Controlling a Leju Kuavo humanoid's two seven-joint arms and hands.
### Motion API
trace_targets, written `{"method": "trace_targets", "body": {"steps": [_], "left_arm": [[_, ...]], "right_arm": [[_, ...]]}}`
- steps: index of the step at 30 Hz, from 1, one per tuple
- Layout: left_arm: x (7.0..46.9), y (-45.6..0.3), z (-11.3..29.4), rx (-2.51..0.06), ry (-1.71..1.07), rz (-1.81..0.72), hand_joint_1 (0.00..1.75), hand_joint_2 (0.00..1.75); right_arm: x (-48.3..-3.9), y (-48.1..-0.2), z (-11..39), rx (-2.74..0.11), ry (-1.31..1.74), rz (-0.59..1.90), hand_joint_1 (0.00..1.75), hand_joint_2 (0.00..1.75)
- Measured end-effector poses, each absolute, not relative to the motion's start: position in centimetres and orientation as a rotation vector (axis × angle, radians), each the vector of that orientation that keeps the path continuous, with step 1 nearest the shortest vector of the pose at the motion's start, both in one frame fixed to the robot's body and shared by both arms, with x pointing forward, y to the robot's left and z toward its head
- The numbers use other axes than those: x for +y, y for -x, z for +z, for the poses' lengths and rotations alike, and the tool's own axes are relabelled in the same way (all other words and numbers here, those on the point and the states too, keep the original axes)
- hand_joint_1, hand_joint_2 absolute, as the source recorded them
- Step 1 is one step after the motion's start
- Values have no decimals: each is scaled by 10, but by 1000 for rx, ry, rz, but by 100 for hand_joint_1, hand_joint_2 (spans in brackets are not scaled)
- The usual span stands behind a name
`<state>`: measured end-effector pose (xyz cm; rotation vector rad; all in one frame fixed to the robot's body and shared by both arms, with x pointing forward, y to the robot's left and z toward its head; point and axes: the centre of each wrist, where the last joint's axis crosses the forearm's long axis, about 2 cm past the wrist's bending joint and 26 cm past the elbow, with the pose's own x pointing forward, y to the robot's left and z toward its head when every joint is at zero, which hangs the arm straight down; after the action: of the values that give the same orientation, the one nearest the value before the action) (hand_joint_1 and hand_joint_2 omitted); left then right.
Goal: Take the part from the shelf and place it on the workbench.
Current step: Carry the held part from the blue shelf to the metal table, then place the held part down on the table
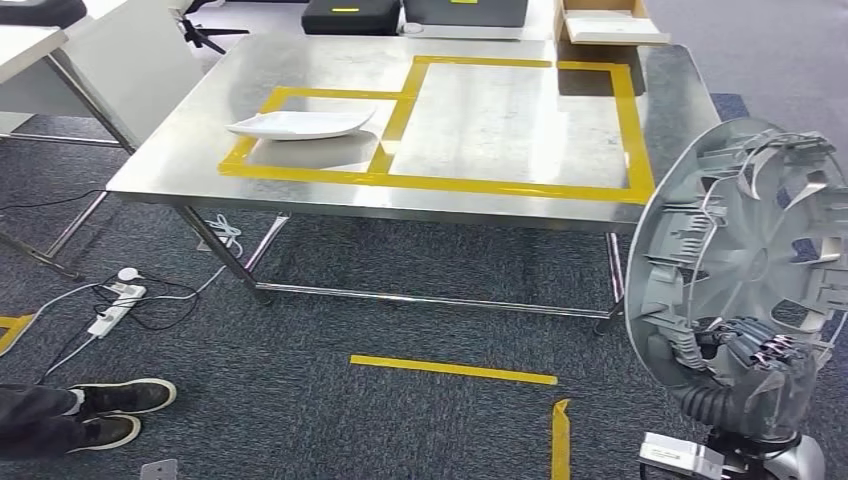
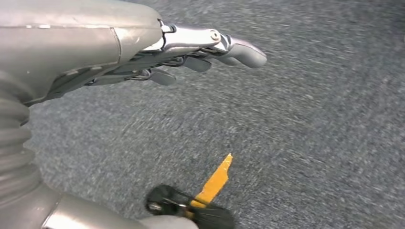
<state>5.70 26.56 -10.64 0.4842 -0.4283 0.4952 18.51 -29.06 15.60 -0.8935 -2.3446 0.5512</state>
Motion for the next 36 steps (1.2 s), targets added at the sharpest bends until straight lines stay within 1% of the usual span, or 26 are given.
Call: {"method": "trace_targets", "body": {"steps": [36], "left_arm": [[265,-58,-106,-429,-481,490,0,175]], "right_arm": [[-291,-186,154,-2319,941,576,175,175]]}}
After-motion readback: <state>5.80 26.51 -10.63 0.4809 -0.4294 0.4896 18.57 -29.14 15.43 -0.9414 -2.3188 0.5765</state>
